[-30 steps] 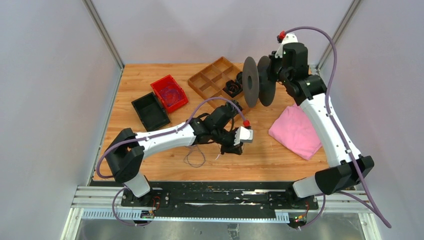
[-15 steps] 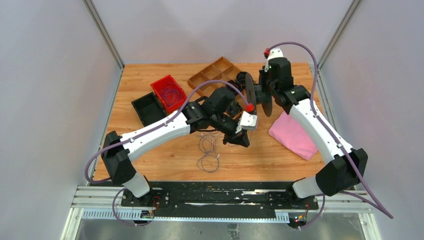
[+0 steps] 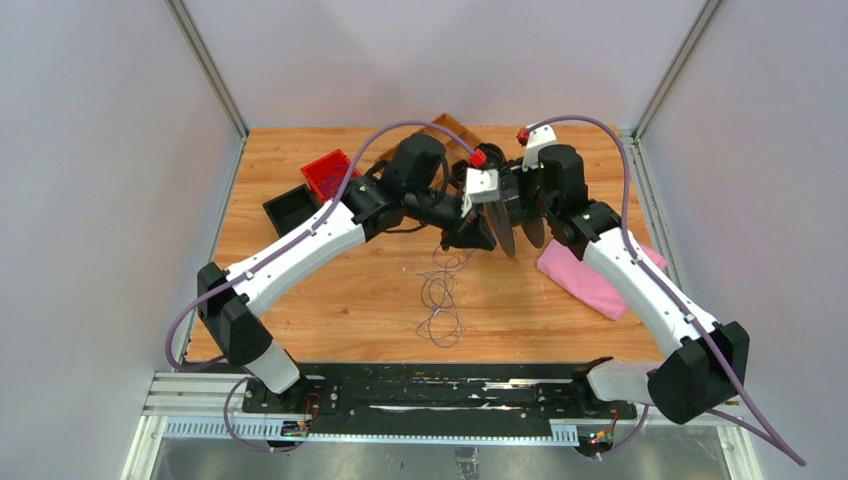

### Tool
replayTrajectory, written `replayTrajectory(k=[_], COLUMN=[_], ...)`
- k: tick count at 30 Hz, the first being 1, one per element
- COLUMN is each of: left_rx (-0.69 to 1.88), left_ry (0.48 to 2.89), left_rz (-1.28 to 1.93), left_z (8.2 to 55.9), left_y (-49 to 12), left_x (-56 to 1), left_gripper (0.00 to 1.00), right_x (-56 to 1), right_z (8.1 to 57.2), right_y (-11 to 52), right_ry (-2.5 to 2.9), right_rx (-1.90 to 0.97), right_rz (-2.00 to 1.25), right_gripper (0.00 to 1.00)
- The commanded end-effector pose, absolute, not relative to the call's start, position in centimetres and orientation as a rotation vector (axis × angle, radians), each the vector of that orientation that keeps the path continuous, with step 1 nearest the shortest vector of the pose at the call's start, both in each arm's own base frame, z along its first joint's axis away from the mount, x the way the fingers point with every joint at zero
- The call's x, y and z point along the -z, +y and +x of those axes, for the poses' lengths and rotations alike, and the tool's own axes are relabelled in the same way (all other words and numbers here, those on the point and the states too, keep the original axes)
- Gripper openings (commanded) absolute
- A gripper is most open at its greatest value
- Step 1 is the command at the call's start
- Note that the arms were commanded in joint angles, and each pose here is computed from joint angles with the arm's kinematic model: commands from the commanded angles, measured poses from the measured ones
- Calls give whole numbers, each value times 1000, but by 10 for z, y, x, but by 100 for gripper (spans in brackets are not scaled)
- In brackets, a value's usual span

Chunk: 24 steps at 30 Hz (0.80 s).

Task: Wrap the cables
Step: Wrap the cable around the cable reel.

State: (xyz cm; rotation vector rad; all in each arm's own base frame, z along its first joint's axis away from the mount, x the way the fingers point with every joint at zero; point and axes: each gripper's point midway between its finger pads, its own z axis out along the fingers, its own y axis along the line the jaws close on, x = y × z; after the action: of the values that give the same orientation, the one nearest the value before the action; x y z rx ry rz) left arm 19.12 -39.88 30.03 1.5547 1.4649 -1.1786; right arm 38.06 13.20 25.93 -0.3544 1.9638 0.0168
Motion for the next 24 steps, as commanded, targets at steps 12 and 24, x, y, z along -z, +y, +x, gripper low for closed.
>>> replayTrajectory(k=[12,24], left_rx=[1268,1310], left_ry=[1480,1586], left_rz=[1179,955], left_z=[267,326], left_y=[-375,-363], left_x=[-377,-364], left_gripper=[0,0], right_x=[-255,-251], right_z=[347,318], right_y=[174,198], right_ry=[1820,1762], right_rx=[-244,-409], right_rz=[-634,-814], right_gripper=[1,1])
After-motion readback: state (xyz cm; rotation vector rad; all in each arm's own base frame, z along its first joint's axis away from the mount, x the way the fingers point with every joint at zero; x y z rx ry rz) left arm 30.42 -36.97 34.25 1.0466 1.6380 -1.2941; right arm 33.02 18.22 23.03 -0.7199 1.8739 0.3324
